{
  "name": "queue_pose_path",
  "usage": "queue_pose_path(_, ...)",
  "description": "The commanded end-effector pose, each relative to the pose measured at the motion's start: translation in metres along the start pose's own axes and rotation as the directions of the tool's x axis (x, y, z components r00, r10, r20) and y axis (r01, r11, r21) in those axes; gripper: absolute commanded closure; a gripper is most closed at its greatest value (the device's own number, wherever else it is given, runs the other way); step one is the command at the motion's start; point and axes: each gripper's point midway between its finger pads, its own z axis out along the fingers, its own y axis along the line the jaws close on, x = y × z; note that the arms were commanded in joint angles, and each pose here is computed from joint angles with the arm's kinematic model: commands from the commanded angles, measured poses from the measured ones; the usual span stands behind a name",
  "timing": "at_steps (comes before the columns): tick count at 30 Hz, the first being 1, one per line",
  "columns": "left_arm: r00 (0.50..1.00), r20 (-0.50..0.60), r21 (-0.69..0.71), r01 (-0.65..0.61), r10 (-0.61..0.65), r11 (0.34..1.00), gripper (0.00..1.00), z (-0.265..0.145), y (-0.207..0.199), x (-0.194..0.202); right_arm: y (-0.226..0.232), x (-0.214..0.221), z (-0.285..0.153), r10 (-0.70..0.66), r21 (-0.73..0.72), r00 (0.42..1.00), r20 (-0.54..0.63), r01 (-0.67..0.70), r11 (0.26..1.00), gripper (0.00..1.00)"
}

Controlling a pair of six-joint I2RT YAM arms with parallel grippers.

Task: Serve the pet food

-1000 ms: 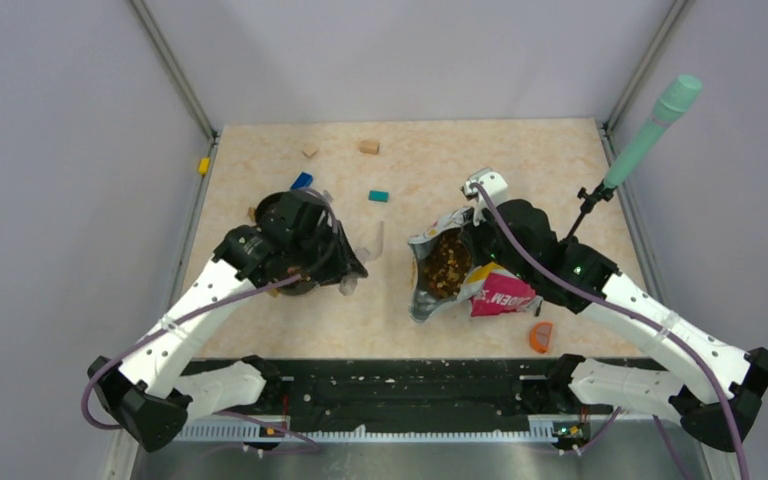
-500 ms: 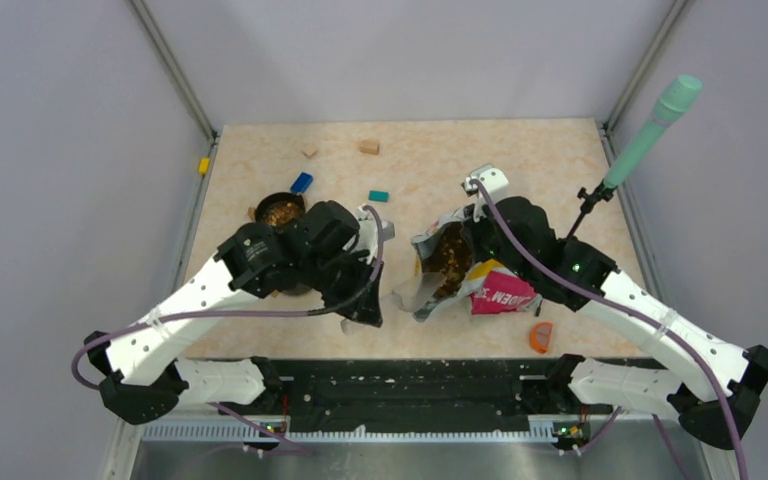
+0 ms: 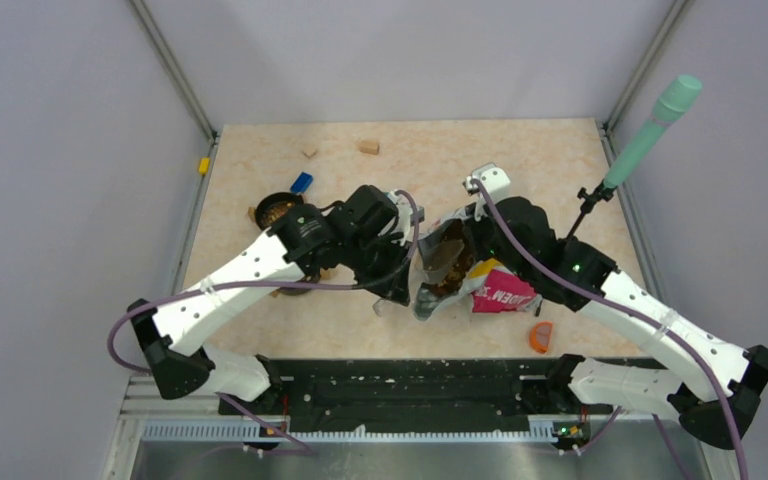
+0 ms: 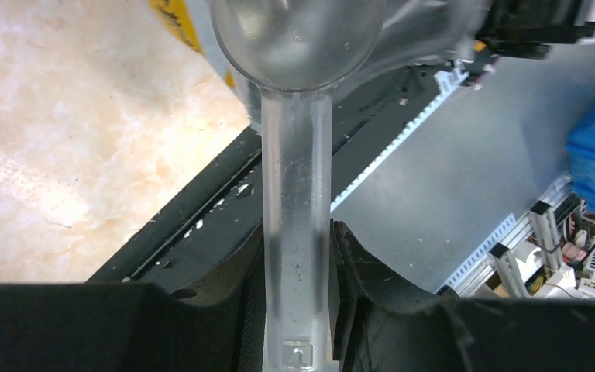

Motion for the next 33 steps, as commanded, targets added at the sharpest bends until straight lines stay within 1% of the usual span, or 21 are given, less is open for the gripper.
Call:
queue_pose_path(1, 1.000, 0.010, -0.035, 0.006, -0.006, 0.999, 1.00, 0.010, 0.018, -0.008, -0.002, -0.052, -0.016, 0.057, -0.002, 0.985, 0.165, -0.057, 0.998, 1.00)
queue_pose_path(5, 1.000, 0.006, 0.045, -0.019, 0.019, 0.999, 1.00, 0.006, 0.011, -0.001, -0.005, -0.052, -0.018, 0.063, 0.009, 0.984, 0.165, -0.065, 0.998, 1.00)
queue_pose_path(7, 1.000, -0.013, 0.055, -0.010, 0.011, 0.998, 1.00, 0.010, 0.013, 0.005, -0.005, -0.053, -0.019, 0.069, 0.010, 0.983, 0.169, -0.071, 0.997, 1.00)
queue_pose_path(11, 0.994, -0.100, 0.011, 0.053, -0.052, 0.999, 1.00, 0.023, 0.018, 0.007, -0.003, -0.054, -0.017, 0.076, 0.001, 0.983, 0.165, -0.077, 0.997, 1.00)
queue_pose_path(13, 0.988, -0.110, -0.029, 0.105, -0.108, 0.994, 1.00, 0.029, 0.018, -0.003, -0.001, -0.055, -0.017, 0.084, -0.009, 0.983, 0.166, -0.083, 0.996, 1.00)
queue_pose_path(14, 0.982, -0.105, -0.050, 0.153, -0.158, 0.987, 1.00, 0.031, 0.017, -0.009, 0.000, -0.055, -0.016, 0.085, -0.014, 0.983, 0.164, -0.084, 0.996, 1.00)
queue_pose_path(15, 0.974, -0.099, -0.048, 0.201, -0.205, 0.978, 1.00, 0.036, 0.013, -0.016, 0.001, -0.055, -0.016, 0.091, -0.017, 0.982, 0.165, -0.089, 0.996, 1.00)
queue_pose_path(18, 0.947, -0.106, 0.031, 0.307, -0.302, 0.951, 1.00, 0.052, -0.006, -0.031, 0.002, -0.056, -0.015, 0.097, -0.020, 0.981, 0.165, -0.095, 0.995, 1.00)
queue_pose_path(21, 0.916, -0.137, -0.005, 0.380, -0.377, 0.925, 1.00, 0.067, -0.004, -0.035, 0.004, -0.057, -0.013, 0.103, -0.028, 0.980, 0.170, -0.099, 0.995, 1.00)
queue_pose_path(24, 0.878, -0.154, -0.144, 0.434, -0.453, 0.890, 1.00, 0.076, 0.013, -0.037, 0.005, -0.058, -0.013, 0.099, -0.031, 0.981, 0.170, -0.095, 0.995, 1.00)
queue_pose_path(26, 0.854, -0.126, -0.217, 0.473, -0.505, 0.854, 1.00, 0.077, 0.027, -0.043, 0.004, -0.057, -0.013, 0.098, -0.028, 0.981, 0.170, -0.095, 0.995, 1.00)
queue_pose_path(29, 0.830, -0.076, -0.231, 0.525, -0.553, 0.819, 1.00, 0.080, 0.039, -0.054, 0.003, -0.055, -0.014, 0.097, -0.020, 0.981, 0.168, -0.094, 0.995, 1.00)
queue_pose_path(33, 0.786, -0.019, -0.189, 0.605, -0.619, 0.774, 1.00, 0.094, 0.063, -0.070, 0.001, -0.052, -0.014, 0.103, -0.012, 0.981, 0.167, -0.102, 0.995, 1.00)
